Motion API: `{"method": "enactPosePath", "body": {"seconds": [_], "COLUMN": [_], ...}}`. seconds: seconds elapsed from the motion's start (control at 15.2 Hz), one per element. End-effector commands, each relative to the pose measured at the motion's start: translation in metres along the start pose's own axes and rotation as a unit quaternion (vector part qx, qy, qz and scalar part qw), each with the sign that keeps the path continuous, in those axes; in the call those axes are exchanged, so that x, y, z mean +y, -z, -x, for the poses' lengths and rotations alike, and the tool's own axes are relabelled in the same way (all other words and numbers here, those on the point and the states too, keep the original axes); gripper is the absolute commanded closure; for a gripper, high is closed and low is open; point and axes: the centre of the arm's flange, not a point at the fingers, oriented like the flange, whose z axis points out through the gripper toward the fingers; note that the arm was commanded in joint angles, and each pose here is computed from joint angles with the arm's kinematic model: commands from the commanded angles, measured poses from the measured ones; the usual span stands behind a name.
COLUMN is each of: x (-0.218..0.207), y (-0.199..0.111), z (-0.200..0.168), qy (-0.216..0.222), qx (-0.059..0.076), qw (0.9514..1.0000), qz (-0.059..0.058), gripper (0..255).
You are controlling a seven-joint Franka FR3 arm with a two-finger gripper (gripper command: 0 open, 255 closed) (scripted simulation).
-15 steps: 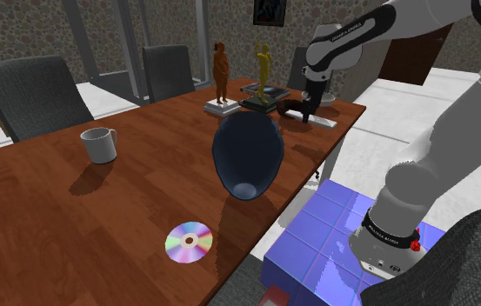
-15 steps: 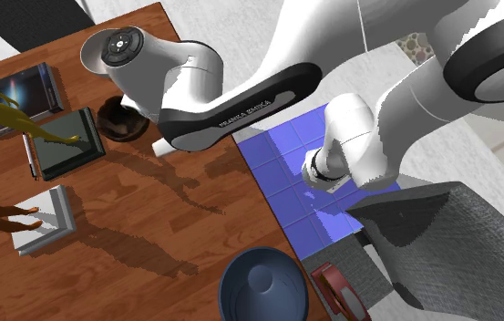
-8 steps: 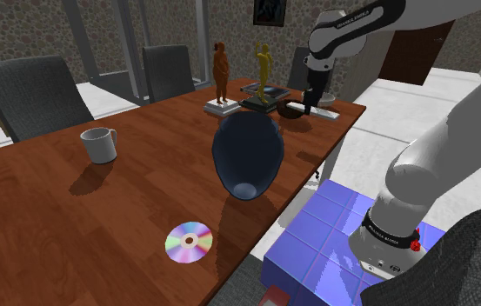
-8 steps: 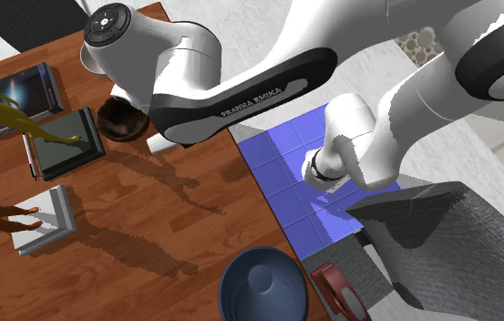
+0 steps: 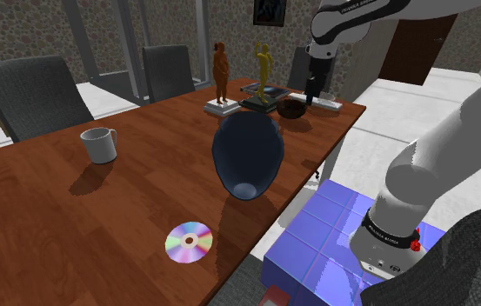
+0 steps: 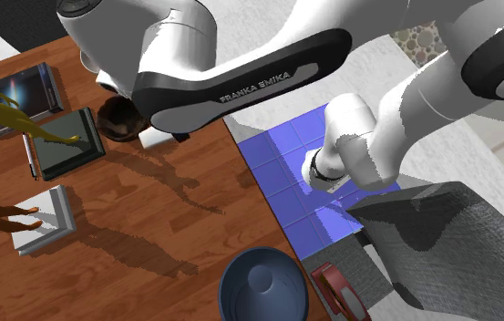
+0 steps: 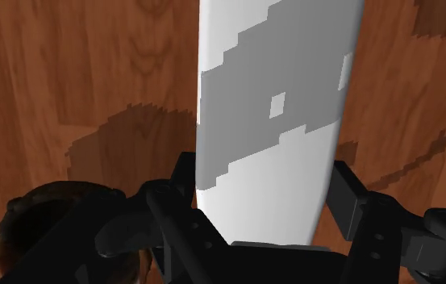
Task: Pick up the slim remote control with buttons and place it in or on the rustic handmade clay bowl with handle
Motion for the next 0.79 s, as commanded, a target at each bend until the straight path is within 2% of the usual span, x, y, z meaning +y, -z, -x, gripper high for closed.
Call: {"method": "enactPosePath", "body": {"seconds": [0.0,0.73], "x": [0.010,0.119], "y": [0.004,0.005], "z": [-0.009,-0.105], "qy": [0.000,0.000], "qx": [0.000,0.000], "qw": [1.0000,1.0000], "qz": [0.000,0.000], "gripper": [255,255]}}
